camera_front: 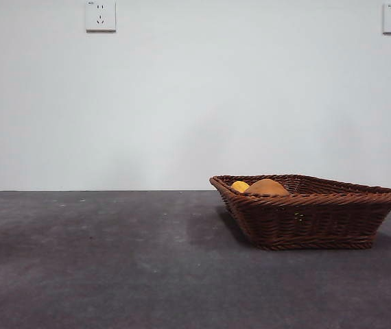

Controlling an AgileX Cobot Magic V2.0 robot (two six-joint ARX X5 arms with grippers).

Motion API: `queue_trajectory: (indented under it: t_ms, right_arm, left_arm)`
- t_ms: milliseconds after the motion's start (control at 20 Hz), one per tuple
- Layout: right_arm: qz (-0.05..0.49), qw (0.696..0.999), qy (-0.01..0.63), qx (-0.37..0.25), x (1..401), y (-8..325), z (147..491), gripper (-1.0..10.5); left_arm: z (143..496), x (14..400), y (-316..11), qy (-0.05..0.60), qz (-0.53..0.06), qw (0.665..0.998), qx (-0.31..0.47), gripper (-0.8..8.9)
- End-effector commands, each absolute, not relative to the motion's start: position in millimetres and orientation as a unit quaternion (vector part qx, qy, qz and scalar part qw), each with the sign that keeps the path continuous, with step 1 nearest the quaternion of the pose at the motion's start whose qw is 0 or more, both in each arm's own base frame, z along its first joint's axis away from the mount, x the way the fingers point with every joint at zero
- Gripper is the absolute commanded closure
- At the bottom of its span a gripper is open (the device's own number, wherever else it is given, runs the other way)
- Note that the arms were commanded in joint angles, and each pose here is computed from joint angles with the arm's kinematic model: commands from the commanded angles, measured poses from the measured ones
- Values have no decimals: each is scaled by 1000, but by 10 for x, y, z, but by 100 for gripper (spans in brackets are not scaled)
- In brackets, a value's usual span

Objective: Help me put the vegetables on the table into the basket

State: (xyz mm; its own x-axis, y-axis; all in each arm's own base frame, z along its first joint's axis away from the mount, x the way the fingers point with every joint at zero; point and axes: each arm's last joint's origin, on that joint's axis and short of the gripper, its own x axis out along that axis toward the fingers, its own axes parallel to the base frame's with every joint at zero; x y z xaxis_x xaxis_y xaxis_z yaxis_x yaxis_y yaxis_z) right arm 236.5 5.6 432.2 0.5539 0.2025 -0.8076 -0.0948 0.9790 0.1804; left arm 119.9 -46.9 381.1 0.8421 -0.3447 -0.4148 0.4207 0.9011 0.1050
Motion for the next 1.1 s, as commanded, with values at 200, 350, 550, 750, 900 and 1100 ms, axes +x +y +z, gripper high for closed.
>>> queue_trajectory:
  t_ms: [200, 350, 550, 750, 900, 1100]
  right_arm:
    - [69, 856, 509, 58, 2576, 51, 4130, 946]
    - [62, 852, 517, 56, 2635, 46, 4083, 946]
    - [58, 851, 519, 53, 2649, 43, 4073, 946]
    - [57, 851, 519, 52, 2649, 42, 4073, 946]
    - [54, 852, 519, 51, 2649, 40, 4073, 946]
    - [47, 852, 519, 47, 2650, 36, 4072, 946]
  left_arm:
    - [2826, 1071, -138, 153, -88, 981, 80, 817]
    - [2395, 988, -83, 111, -72, 989, 68, 817]
    - [2018, 947, -48, 78, -49, 995, 39, 817]
    - [1761, 953, -34, 77, -39, 996, 8, 817]
    - [1654, 949, -30, 79, -34, 996, 8, 817]
    - [1500, 960, -13, 83, -25, 996, -7, 817]
